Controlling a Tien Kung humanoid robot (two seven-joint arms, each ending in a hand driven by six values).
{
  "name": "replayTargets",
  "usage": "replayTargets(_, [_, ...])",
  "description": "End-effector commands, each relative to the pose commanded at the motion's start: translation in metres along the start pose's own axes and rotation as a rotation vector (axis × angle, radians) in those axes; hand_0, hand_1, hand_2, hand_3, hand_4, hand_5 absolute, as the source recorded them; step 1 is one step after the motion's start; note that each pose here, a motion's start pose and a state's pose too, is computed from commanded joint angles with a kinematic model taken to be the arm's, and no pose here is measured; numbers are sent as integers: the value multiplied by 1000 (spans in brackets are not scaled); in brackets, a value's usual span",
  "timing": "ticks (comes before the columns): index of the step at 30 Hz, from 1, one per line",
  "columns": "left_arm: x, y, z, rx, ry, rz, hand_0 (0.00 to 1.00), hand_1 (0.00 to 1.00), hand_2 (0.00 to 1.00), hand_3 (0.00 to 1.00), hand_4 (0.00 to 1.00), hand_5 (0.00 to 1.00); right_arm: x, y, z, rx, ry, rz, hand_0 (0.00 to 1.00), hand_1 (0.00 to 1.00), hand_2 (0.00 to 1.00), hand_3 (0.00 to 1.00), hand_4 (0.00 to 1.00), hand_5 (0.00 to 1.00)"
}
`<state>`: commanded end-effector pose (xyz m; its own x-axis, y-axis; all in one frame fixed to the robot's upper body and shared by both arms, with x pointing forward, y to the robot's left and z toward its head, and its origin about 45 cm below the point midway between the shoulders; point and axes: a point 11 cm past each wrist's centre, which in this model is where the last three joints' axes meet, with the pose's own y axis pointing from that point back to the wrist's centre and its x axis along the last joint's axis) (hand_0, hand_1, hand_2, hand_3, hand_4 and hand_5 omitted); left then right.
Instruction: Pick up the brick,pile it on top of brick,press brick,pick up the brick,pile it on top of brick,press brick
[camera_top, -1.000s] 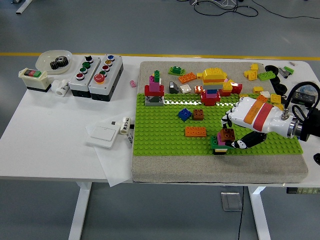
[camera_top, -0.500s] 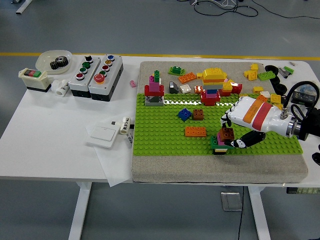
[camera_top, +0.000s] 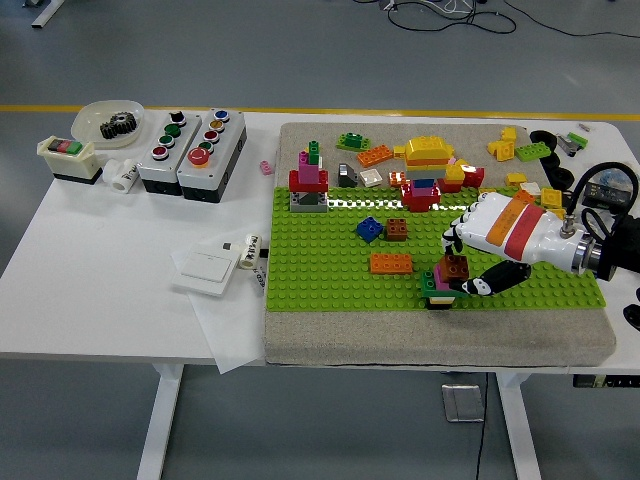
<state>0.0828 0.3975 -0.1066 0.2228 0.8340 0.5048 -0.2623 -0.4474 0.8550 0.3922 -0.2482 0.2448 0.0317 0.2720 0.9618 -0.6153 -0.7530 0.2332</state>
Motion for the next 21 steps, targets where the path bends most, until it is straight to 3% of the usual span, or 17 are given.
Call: replayTargets(21, [4, -1, 1, -4, -19, 14, 719, 721, 772, 645, 742, 647, -1, 0, -1, 1, 4, -6, 221, 417, 561, 524, 783, 448])
